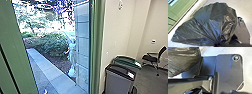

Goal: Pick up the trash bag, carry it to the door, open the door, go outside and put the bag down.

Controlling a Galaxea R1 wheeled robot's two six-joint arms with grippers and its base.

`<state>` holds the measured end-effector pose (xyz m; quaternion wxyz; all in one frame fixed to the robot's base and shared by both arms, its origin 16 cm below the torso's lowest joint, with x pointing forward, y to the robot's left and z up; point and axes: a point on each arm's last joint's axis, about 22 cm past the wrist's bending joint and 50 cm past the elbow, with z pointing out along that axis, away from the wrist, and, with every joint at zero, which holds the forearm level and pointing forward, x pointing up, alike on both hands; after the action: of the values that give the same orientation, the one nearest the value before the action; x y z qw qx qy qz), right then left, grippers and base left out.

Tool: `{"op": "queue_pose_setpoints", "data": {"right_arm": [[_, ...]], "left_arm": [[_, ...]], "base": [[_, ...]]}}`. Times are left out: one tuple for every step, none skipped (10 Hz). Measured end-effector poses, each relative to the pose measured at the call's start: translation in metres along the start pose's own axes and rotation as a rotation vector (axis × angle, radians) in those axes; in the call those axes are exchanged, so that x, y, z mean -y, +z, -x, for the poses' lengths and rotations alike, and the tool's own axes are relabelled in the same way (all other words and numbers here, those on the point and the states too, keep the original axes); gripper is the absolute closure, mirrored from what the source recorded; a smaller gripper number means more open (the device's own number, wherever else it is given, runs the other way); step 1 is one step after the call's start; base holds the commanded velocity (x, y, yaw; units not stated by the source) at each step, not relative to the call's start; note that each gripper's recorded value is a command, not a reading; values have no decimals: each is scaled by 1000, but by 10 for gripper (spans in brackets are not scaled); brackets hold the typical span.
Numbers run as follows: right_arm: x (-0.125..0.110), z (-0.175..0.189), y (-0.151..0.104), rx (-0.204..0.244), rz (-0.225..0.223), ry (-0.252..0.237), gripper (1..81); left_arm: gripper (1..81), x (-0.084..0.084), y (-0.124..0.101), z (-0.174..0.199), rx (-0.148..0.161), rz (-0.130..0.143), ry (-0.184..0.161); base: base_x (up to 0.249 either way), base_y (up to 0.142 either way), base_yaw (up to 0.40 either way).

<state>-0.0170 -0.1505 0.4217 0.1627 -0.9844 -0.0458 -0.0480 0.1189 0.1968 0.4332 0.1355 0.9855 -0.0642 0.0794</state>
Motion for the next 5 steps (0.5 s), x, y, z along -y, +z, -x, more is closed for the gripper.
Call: {"op": "queue_pose_setpoints", "data": {"right_arm": [[0, 0, 0, 0, 0, 0, 10], [1, 2, 0, 1, -1, 2, 10], [2, 2, 0, 3, -2, 1, 10], [-2, -2, 0, -5, 5, -2, 10], [1, -1, 0, -4, 2, 0, 10]], "left_arm": [[811, 0, 0, 0, 0, 0, 0], [811, 0, 0, -1, -2, 0, 1], [811, 0, 0, -1, -2, 0, 1], [811, 0, 0, 5, 6, 0, -1], [811, 0, 0, 3, 4, -1, 3]], "base": [[0, 0, 173], [0, 0, 176], [0, 0, 179], [0, 0, 183], [0, 0, 188]]}}
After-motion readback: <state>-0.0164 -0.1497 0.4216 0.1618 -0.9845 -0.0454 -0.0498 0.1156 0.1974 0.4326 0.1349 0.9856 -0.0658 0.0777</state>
